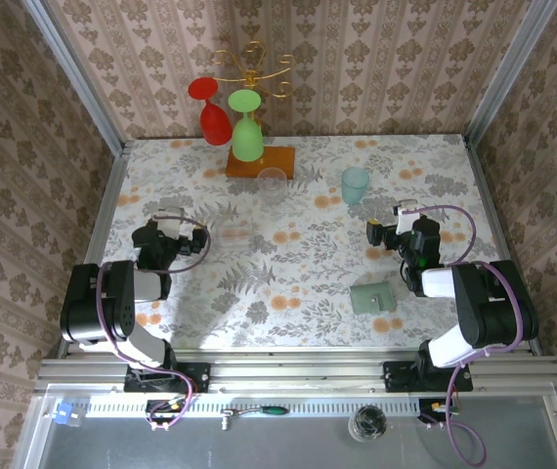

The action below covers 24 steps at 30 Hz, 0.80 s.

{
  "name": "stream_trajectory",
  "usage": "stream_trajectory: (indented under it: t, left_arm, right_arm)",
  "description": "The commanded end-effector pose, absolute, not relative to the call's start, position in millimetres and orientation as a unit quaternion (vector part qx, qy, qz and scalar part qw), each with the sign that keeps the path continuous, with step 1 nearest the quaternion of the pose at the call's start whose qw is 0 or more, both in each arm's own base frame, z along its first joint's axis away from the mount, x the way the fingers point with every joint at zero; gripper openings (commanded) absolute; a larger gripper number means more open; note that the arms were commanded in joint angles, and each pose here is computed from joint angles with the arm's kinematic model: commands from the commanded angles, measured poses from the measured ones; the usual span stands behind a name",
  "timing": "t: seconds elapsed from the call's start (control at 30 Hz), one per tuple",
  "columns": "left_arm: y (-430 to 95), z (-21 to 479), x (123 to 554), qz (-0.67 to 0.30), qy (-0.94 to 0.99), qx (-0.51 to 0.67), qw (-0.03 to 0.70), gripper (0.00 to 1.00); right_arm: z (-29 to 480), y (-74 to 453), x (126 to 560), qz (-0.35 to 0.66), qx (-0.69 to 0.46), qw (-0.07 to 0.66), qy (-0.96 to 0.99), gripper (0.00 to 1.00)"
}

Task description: Take the credit cards out of the card holder

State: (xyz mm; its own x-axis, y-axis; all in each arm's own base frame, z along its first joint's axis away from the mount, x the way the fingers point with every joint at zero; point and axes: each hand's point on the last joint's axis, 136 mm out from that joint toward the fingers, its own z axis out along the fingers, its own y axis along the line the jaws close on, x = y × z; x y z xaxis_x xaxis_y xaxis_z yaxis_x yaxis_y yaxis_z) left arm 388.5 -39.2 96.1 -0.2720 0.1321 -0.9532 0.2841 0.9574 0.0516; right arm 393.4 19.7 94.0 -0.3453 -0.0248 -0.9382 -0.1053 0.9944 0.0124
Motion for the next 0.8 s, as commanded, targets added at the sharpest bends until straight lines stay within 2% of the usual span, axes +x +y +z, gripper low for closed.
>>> stream_trajectory:
  t: [0.0, 0.77]
  left_arm:
    - [-35, 100, 392, -0.058, 0.792, 0.128, 0.594, 1.00]
    - [-32, 100, 392, -0.054, 0.794, 0.122, 0.593, 1.00]
  right_arm:
    - [99, 21, 395, 0.044, -0.042, 0.581, 0.812, 1.00]
    - [98, 7, 399, 0.023, -0.005, 0.572, 0.820, 1.00]
